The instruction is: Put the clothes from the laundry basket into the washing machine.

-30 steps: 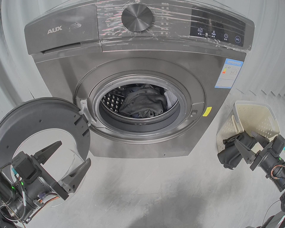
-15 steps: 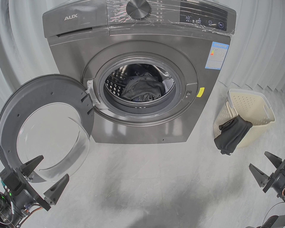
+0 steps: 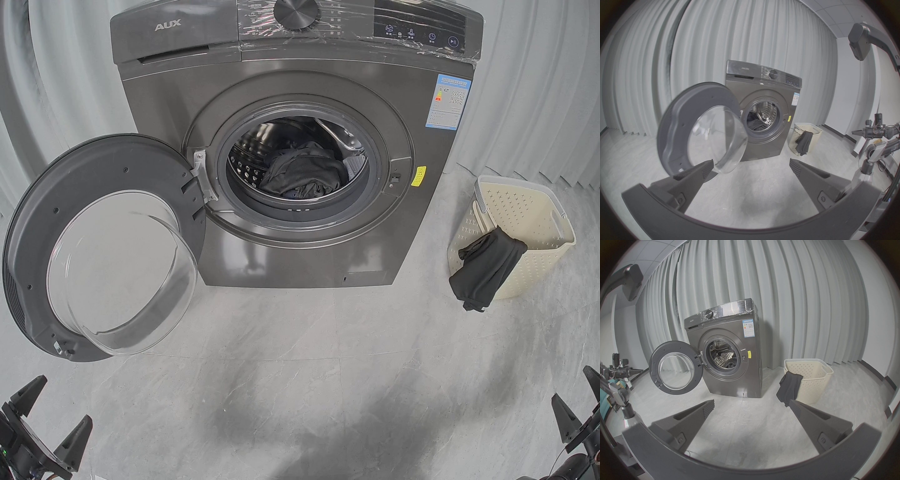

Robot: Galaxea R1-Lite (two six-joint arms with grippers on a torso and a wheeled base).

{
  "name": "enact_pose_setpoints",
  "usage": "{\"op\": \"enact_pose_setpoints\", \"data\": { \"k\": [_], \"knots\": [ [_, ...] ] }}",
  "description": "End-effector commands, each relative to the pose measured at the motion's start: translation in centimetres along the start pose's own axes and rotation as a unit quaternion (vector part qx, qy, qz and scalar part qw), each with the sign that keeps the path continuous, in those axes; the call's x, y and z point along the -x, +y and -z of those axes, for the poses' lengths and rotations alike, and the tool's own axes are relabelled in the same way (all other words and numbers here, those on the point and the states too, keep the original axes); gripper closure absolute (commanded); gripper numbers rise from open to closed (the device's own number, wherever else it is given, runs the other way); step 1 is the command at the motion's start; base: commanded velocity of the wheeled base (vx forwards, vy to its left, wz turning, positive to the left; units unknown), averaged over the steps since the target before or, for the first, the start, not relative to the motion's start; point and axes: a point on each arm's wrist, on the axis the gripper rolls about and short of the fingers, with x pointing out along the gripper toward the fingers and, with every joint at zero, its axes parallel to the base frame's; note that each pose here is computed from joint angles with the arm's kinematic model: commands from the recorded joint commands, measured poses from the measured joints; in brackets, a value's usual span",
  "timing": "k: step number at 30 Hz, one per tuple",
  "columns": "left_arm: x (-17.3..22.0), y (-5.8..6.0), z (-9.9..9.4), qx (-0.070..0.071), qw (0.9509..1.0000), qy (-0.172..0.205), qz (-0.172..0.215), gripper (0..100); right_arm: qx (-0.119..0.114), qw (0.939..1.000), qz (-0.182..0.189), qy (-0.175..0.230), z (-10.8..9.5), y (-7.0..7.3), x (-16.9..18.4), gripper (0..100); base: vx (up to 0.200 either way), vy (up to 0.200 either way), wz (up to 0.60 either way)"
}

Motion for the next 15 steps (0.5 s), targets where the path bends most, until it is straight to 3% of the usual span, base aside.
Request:
{"op": "enact_pose_setpoints", "data": {
  "k": [1,3,4,6,8,10,12,15],
  "knots": [
    [2.2,0.0,1.6,0.009,0.9978,-0.049,-0.043,0,-0.011,0.9986,0.022,-0.046,1.2,0.0,1.5,0,0.0,-0.2,0.0],
    [2.3,0.0,1.7,0.007,0.9976,-0.046,-0.051,0,-0.012,0.9985,0.03,-0.045,1.2,0.0,1.5,0,0.0,-0.2,0.0],
    [2.3,0.0,1.8,0.006,0.9965,-0.044,-0.07,0,-0.009,0.9972,0.058,-0.046,1.2,-0.1,1.5,0,0.0,-0.2,0.0],
    [2.4,-0.1,1.8,0.003,0.9956,-0.045,-0.082,0,-0.008,0.9962,0.072,-0.047,1.1,-0.2,1.5,0,0.0,-0.2,0.0],
    [2.4,-0.1,2.0,0.007,0.9949,-0.043,-0.091,0,-0.01,0.9954,0.086,-0.039,1.3,-0.2,1.5,0,0.0,-0.2,0.0],
    [2.4,-0.1,2.3,0.006,0.9952,-0.032,-0.092,0,-0.012,0.9954,0.089,-0.034,1.4,-0.2,1.5,0,0.0,-0.2,0.0],
    [2.4,-0.1,2.8,0.004,0.9951,-0.006,-0.099,0,-0.014,0.9931,0.117,-0.007,2.0,-0.4,1.5,0,0.0,-0.2,0.0],
    [2.4,-0.1,3.1,-0.002,0.9947,0.01,-0.102,0,-0.011,0.9882,0.153,0.001,2.2,-0.5,1.5,0,0.0,-0.2,0.0]
  ]
}}
